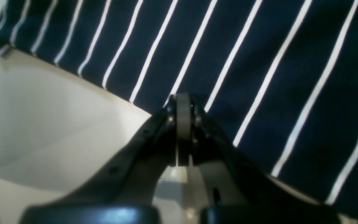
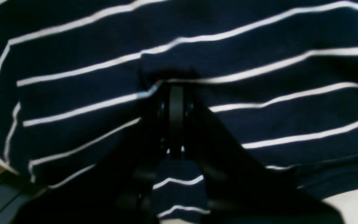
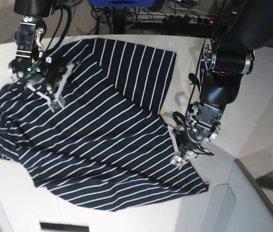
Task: Layout the t-shirt on the table in an organized manner, then fold the t-shirt properly
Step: 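Release the shirt and move both grippers down onto its edges, then grasp the shirt edges with both grippers and pull them apart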
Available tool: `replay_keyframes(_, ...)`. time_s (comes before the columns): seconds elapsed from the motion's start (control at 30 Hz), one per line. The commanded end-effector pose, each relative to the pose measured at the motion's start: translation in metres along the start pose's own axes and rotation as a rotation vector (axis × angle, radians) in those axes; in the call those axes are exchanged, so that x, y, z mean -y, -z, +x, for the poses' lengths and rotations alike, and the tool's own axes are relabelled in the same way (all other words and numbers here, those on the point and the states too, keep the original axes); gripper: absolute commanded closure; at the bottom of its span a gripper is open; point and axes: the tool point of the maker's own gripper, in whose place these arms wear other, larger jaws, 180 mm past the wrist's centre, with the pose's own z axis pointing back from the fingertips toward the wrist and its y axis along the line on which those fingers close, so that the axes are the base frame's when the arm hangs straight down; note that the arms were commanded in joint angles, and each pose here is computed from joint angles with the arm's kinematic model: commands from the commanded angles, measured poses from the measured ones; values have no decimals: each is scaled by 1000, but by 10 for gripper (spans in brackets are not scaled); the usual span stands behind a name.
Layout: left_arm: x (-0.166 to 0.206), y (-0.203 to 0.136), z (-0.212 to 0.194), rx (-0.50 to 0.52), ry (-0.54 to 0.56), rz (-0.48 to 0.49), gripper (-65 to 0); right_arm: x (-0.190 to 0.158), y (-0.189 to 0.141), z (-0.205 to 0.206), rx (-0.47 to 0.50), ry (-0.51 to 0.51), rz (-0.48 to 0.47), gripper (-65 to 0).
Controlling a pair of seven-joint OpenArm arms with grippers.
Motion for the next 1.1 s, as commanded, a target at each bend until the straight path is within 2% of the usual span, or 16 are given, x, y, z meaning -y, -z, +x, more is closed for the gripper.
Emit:
replay_keyframes(0.0,9,-6,-56,-201,43,-32,0,24,-4,-61,-251,-25,-104,0)
replay_keyframes(0.33,35,-30,-130,-293,45,-52,0,59,-13,-54,-248,-51,-169,0)
replay_keyframes(0.47,39,-61,-150,-318,66,7,0,82,-10,-42,-255,-52,-191,0)
replay_keyframes(0.67,72,-110,-155,-299,50,38,0,121,-3,-16,-272,-31,-204,0)
replay_keyframes(0.87,100,-141,-148,-283,21,38,0,156,-2,15,-227,-16,-223,0)
replay_keyframes(0.97,88,-147,-124,-231,27,78,0,177,-8,24,-245,-8,-285,0)
replay_keyframes(1.07,60,-150,-88,-182,35,150,0,189,-20,32,-239,-34,-351,0)
